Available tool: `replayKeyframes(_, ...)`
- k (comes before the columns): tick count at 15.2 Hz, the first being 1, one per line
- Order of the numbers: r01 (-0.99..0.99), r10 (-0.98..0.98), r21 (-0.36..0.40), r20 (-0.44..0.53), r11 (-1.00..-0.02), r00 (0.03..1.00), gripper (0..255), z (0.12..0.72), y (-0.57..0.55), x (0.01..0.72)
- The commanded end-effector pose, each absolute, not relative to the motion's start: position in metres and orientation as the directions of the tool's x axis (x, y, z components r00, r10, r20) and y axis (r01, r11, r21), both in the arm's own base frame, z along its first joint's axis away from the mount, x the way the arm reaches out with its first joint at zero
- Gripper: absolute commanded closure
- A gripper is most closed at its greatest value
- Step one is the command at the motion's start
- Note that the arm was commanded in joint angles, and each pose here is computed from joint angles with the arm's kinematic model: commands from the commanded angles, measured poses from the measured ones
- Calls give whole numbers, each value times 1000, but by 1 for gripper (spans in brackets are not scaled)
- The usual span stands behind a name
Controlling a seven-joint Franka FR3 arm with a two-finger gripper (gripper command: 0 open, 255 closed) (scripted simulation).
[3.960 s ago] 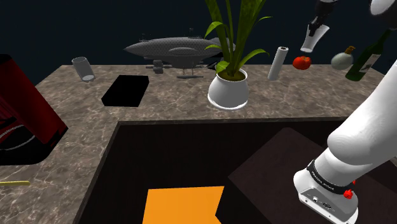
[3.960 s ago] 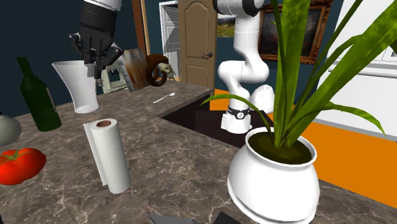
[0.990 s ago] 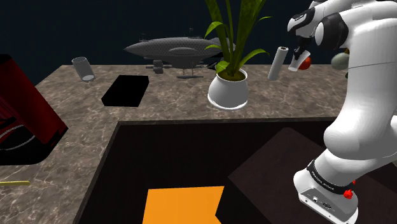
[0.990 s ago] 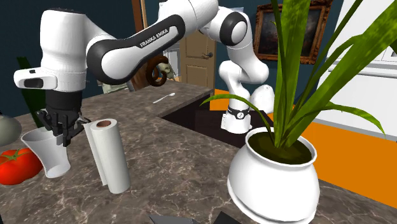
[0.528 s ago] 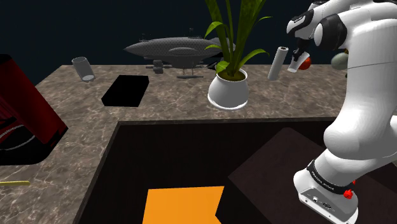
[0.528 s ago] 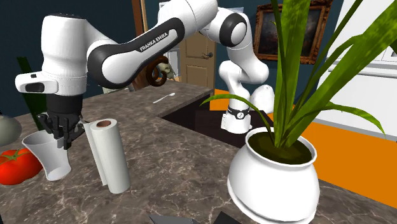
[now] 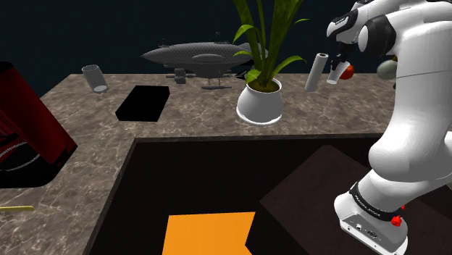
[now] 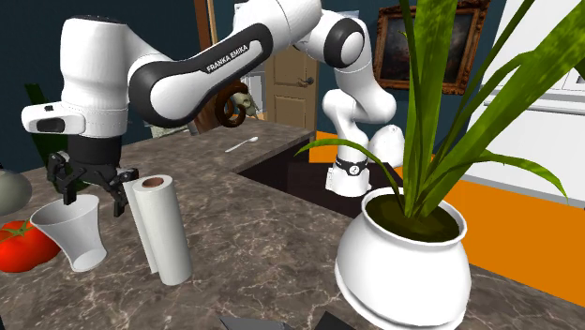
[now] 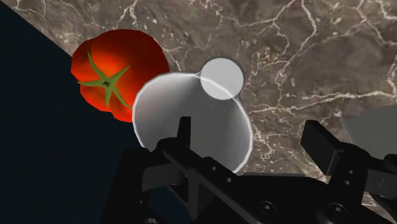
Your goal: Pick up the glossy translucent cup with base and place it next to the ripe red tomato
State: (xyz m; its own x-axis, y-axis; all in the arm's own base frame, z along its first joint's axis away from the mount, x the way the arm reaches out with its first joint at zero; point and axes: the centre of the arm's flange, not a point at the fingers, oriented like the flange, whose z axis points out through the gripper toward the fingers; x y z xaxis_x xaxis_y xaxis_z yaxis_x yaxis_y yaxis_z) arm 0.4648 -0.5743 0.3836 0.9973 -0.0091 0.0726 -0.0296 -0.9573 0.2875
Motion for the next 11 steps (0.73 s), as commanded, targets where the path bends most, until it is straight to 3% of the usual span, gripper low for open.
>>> replayKeyframes(1,-30,-9,288,73,-957,997,0,403,-568,463)
replayKeyframes(3,-30,-9,288,73,-957,997,0,426,-561,462)
replayKeyframes(11,-30,-9,288,73,-957,997,0,426,-561,462)
